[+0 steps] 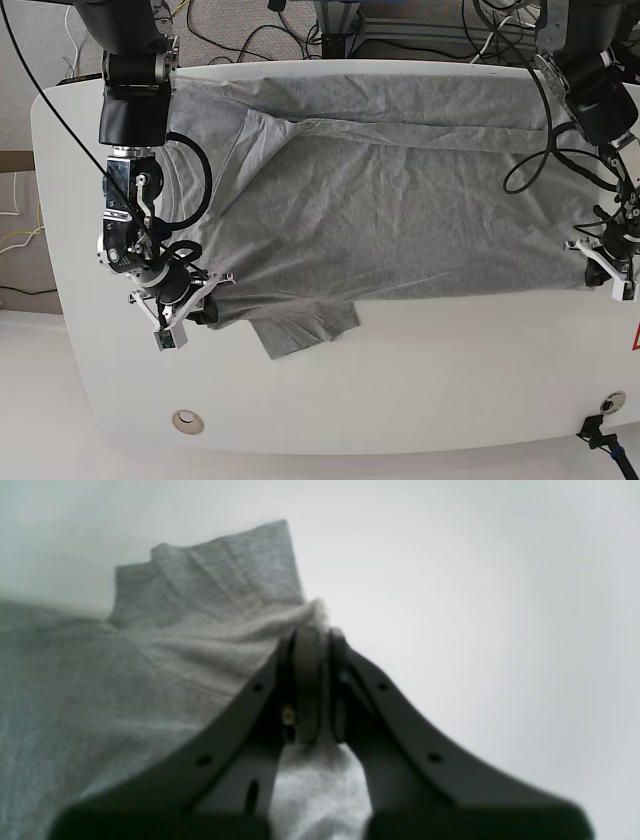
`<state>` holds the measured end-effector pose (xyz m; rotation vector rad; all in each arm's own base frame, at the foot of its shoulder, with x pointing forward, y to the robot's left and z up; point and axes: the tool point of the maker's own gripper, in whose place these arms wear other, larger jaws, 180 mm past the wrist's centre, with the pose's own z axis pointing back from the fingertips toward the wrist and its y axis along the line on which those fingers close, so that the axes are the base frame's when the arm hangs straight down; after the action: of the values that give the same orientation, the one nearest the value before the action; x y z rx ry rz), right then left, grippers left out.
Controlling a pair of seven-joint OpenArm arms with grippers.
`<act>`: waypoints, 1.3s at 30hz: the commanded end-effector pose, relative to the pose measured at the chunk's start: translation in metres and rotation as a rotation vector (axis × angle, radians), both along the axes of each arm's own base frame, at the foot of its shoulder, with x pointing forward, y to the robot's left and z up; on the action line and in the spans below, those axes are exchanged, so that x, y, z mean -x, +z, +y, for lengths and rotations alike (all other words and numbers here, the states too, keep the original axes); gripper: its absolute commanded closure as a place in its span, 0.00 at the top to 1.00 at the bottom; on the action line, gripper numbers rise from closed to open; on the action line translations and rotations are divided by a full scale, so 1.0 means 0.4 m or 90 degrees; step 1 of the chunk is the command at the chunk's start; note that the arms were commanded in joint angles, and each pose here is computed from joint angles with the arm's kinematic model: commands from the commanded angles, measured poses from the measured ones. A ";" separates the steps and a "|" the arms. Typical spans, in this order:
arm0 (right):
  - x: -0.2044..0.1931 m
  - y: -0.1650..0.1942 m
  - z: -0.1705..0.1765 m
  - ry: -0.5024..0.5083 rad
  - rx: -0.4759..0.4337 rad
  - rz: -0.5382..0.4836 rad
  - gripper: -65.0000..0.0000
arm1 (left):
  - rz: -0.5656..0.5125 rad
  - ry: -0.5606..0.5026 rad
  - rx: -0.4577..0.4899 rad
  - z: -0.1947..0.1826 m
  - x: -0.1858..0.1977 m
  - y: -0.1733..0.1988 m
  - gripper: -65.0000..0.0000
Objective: Fold the T-shirt properly
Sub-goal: 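Hold the side edges with both grippers and tighten the grasp, then lift and fold the grasped edge over the shirt with both grippers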
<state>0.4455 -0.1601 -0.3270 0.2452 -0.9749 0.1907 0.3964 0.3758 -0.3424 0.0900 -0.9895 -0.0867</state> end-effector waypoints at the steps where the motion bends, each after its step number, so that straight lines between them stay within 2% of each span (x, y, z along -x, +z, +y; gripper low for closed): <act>1: -0.011 0.066 -0.002 0.005 0.006 -0.044 0.00 | -0.046 -0.006 -0.031 0.025 -0.014 0.082 0.00; 6: 0.054 0.090 0.014 0.026 0.039 -0.050 0.00 | -0.058 -0.019 -0.036 0.011 0.031 0.090 0.00; 10: 0.110 0.098 -0.028 0.001 0.054 -0.039 0.00 | -0.034 -0.028 -0.050 -0.003 0.073 0.095 0.00; 15: 0.179 0.098 -0.041 -0.003 0.076 -0.028 0.00 | -0.013 -0.055 -0.084 -0.030 0.143 0.097 0.00; 26: 0.324 0.009 -0.025 0.016 0.091 0.038 0.00 | 0.080 -0.100 -0.136 -0.066 0.305 0.024 0.00; 30: 0.345 -0.010 -0.025 0.017 0.091 0.053 0.00 | 0.097 -0.078 -0.138 -0.035 0.345 0.012 0.00; 33: 0.356 -0.020 -0.050 0.019 0.112 0.065 0.00 | 0.099 -0.052 -0.137 -0.002 0.358 0.014 0.00; 39: 0.382 -0.065 -0.073 0.018 0.122 0.104 0.00 | 0.120 -0.050 -0.139 0.020 0.365 -0.001 0.00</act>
<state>0.2867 -0.1827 -0.3605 0.1162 -0.7597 0.2764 0.2412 0.3739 -0.3603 0.2022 -0.7545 -0.2566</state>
